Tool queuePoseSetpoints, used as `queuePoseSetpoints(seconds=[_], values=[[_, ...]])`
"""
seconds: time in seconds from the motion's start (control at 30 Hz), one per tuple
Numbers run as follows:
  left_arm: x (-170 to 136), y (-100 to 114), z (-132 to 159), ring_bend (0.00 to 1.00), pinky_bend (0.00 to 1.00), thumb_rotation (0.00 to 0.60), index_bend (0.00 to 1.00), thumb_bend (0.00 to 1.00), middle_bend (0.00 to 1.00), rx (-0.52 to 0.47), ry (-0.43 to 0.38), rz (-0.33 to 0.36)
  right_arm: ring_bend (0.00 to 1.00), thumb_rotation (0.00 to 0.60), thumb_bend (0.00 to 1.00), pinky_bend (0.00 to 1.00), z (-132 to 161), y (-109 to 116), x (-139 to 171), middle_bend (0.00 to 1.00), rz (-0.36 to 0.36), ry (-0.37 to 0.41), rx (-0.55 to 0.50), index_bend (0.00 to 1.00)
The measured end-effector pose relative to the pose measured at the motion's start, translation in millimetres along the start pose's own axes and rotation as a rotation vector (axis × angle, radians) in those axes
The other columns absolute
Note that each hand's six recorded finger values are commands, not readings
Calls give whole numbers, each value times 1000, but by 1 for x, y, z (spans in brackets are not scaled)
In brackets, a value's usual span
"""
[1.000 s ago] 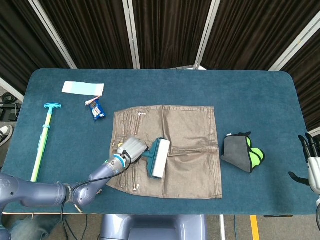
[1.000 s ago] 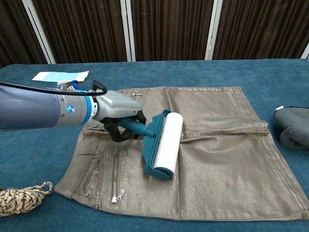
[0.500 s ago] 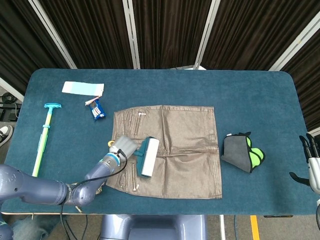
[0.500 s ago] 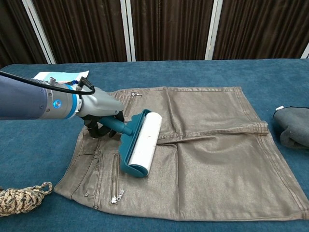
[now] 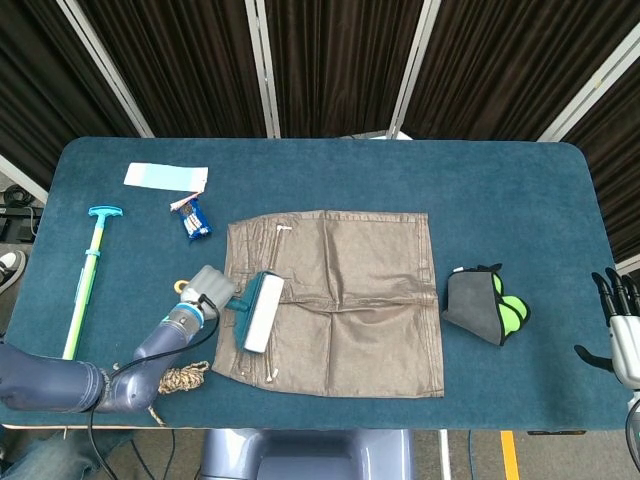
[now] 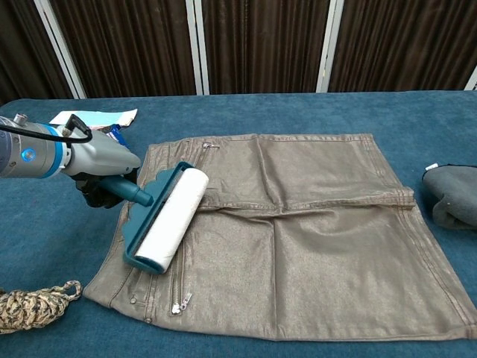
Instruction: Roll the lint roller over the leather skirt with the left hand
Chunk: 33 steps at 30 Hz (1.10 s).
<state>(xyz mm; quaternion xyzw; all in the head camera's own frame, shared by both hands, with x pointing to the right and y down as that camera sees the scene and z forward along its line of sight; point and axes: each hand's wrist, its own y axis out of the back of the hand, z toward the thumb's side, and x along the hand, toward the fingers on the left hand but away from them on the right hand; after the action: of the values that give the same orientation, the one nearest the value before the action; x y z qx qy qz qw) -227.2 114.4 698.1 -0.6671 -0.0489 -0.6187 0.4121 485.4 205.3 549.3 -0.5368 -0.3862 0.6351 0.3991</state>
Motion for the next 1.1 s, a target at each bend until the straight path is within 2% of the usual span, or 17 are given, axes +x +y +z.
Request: queuePoseSetpoints(seconds=[0.23,0.57,1.1], values=[[-2,-4,-15,813,888,600,1000,1000,986,-15,16,-1,0,600,0,0,1,-1,0,0,3,1,4,0],[3,-1,3,813,889,600,1000,1000,986,-27,-18,8,0,600,0,0,-1,-1,-1,0,6,-4,2,0],[19,19,75,812,889,600,1000,1000,985,11,-77,3,0,600,0,0,-3,2,-1,0,-1,-8,-12,0]])
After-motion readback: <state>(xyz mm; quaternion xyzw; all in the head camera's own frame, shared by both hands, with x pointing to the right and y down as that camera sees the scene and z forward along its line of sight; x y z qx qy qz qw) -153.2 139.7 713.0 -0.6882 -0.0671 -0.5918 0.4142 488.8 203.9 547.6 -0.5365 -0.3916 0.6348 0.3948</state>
